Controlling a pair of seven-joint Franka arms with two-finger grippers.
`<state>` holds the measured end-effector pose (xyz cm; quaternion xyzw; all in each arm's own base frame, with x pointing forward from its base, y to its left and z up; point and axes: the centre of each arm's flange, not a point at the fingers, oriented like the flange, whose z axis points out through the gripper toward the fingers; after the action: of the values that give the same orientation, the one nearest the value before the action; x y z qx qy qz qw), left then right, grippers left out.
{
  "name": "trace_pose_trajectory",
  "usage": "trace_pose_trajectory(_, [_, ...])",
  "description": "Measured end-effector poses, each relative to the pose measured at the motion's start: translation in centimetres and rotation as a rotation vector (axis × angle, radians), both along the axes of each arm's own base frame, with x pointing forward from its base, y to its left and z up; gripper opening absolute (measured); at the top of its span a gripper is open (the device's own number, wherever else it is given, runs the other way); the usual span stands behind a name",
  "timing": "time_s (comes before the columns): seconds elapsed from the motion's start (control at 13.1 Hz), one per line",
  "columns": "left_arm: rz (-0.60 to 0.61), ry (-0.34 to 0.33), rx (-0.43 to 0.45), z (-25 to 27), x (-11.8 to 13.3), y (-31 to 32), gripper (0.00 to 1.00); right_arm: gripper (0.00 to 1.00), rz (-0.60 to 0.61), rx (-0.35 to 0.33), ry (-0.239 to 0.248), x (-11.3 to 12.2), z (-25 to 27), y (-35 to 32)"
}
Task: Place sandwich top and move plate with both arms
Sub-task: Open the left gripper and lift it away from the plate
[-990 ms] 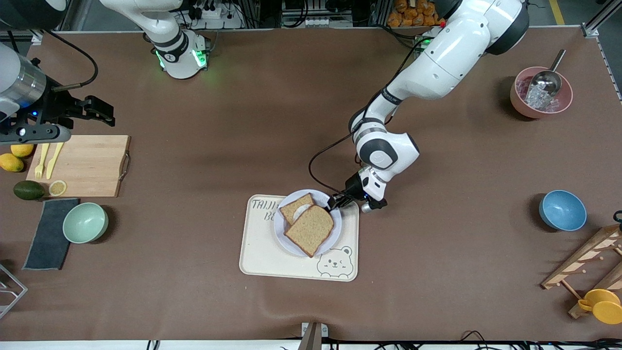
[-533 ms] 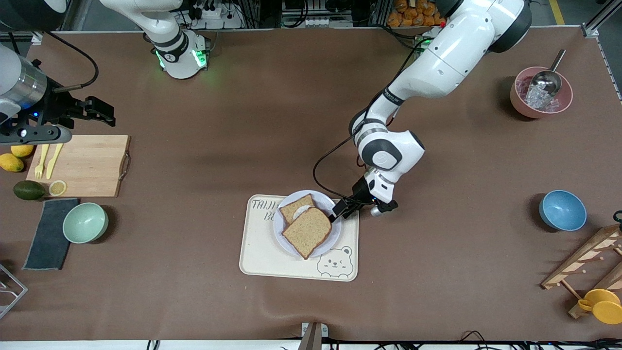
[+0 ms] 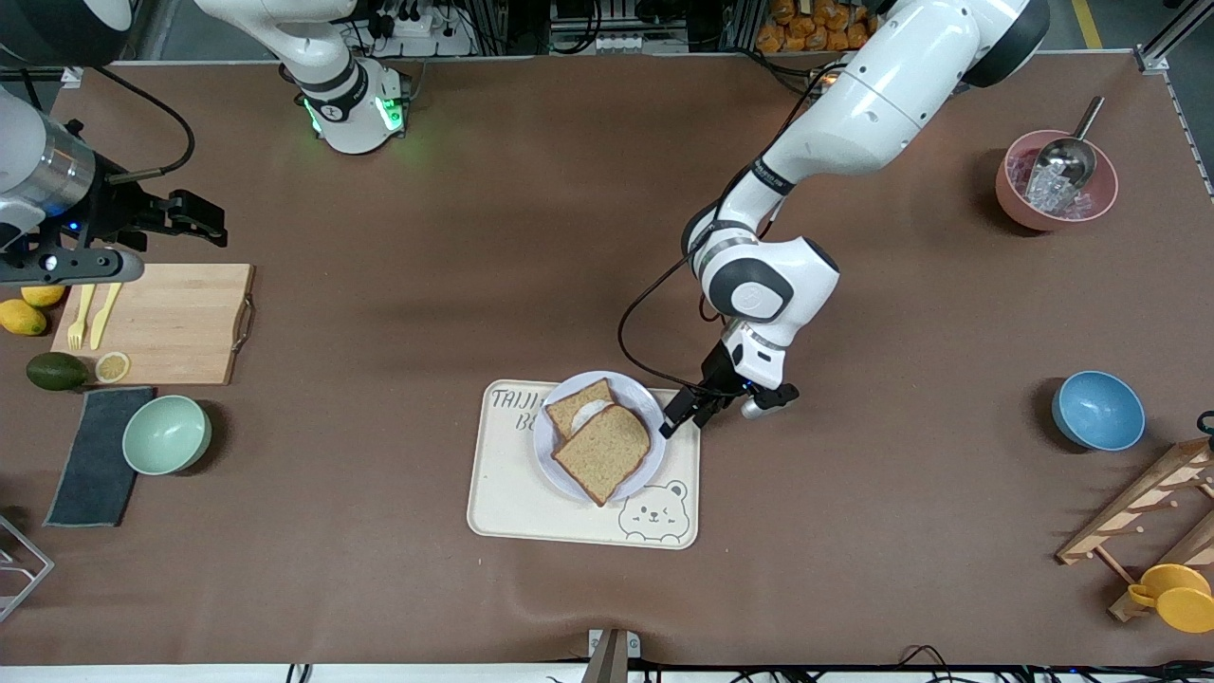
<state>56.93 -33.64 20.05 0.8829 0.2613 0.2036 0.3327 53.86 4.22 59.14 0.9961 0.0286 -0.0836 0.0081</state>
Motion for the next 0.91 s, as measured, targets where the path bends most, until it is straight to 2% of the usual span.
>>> trace_pose_trajectory(0.38, [-0.018,-0.060,0.093,3.0,0.3,2.9,1.00,1.00,-0.002,0.000,0.003,0.1,-0.2,0.0])
trace_pose_trajectory(0.61, [-0.093,-0.090,0.221,2.0,0.4,7.0,1.00,1.00,-0.004,-0.001,0.007,0.2,-0.4,-0.1])
trace_pose_trajectory(0.91, [-0.223,-0.116,0.379,0.8,-0.6,11.1,1.00,1.00,-0.007,-0.001,0.007,0.2,-0.3,-0.2])
